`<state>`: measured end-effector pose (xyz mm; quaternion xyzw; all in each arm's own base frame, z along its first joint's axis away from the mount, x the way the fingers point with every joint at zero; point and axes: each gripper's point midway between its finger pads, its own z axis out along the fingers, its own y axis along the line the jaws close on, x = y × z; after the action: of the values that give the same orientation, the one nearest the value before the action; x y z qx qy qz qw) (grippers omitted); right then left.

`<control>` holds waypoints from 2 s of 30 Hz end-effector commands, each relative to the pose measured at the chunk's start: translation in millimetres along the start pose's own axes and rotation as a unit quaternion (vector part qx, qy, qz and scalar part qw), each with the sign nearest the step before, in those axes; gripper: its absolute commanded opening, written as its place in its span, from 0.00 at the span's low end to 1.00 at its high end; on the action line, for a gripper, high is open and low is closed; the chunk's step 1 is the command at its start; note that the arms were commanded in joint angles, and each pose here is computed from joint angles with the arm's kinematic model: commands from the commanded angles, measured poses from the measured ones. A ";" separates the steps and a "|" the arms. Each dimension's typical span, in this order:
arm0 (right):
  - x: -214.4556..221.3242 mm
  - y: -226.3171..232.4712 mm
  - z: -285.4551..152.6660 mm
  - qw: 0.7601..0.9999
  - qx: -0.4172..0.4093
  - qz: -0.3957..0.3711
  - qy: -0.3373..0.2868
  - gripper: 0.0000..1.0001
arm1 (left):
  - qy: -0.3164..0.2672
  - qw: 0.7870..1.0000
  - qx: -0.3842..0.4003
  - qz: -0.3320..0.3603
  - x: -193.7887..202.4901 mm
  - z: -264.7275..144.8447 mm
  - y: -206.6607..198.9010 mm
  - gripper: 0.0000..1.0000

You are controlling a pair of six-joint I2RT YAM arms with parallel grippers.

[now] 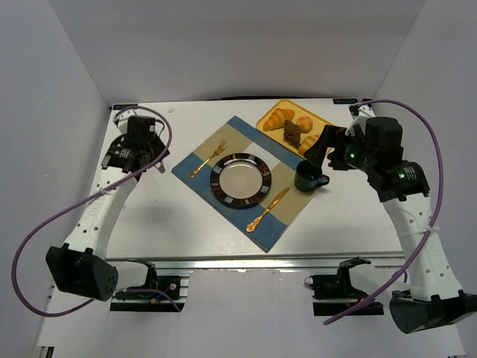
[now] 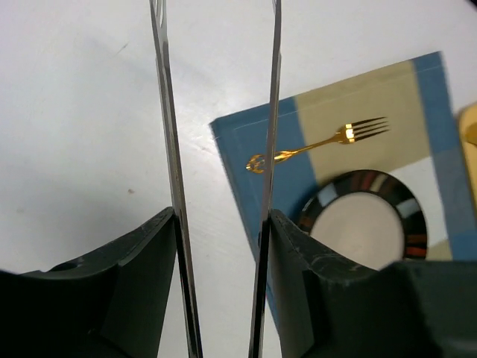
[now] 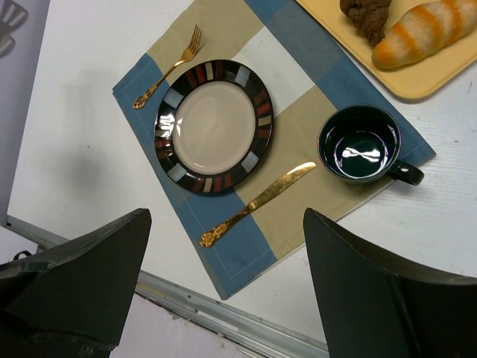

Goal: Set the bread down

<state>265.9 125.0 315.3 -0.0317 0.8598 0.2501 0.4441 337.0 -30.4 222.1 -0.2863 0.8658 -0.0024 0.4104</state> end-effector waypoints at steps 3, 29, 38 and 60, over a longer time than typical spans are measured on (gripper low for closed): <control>-37.1 17.6 1.2 0.998 -0.032 0.004 -0.058 0.89 | 0.005 0.993 0.087 0.085 -18.7 -21.9 -47.0 0.58; -113.5 -48.2 -72.1 0.948 0.225 0.061 -0.218 0.89 | 0.064 0.839 0.440 0.312 83.7 7.2 -357.6 0.55; -101.7 -50.8 -56.6 0.955 0.220 0.059 -0.192 0.89 | 0.059 0.831 0.416 0.365 103.1 41.7 -346.5 0.58; -88.1 -58.4 -28.0 0.961 0.222 0.064 -0.154 0.89 | 0.078 0.831 0.369 0.409 124.0 111.4 -316.3 0.57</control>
<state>310.1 43.8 373.7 0.1578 0.8189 0.0746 0.5468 512.5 -326.4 140.8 0.2539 0.8721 -0.1697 0.3823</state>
